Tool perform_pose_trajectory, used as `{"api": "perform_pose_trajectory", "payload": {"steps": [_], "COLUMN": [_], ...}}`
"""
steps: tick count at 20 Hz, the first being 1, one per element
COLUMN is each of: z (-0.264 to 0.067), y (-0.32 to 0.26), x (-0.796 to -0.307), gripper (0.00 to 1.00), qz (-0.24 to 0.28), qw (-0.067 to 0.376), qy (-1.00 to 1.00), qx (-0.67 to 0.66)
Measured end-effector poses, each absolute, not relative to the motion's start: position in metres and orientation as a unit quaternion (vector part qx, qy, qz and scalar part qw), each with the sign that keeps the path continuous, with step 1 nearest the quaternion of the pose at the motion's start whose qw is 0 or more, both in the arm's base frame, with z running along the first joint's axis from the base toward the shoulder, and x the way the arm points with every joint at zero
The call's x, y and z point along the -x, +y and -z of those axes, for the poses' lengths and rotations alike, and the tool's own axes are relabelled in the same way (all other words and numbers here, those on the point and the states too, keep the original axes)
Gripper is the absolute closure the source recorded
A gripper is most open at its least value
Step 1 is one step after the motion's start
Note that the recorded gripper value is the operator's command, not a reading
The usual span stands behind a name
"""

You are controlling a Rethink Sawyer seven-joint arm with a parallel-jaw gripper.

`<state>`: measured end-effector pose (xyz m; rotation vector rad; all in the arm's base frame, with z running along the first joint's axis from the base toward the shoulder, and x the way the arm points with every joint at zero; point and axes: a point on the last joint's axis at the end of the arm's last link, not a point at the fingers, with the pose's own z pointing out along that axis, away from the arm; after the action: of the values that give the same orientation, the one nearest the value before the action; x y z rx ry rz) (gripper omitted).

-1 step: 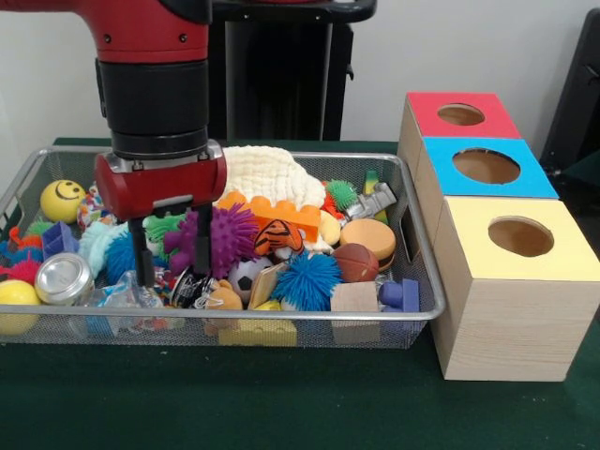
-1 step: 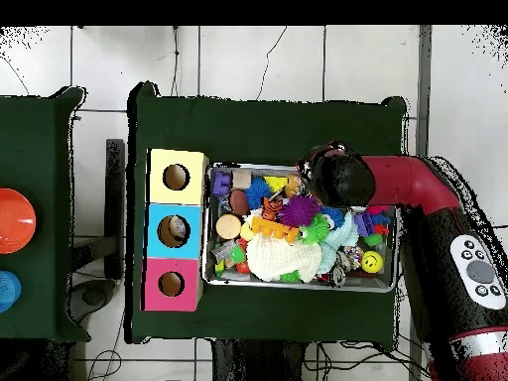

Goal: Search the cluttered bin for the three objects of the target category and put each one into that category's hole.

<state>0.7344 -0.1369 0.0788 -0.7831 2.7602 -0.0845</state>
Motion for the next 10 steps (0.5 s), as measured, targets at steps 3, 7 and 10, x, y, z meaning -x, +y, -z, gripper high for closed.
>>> {"api": "perform_pose_trajectory", "payload": {"steps": [3, 7, 10], "z": [-0.086, -0.097, -0.108], "y": [-0.137, -0.134, -0.13], "x": [-0.74, -0.746, -0.752], "gripper": [0.0, 0.0, 0.0], "qz": [0.036, 0.045, 0.054], "qw": [0.14, 0.144, 0.149], "qy": [0.952, 0.95, 0.948], "qx": [0.27, 0.273, 0.276]}}
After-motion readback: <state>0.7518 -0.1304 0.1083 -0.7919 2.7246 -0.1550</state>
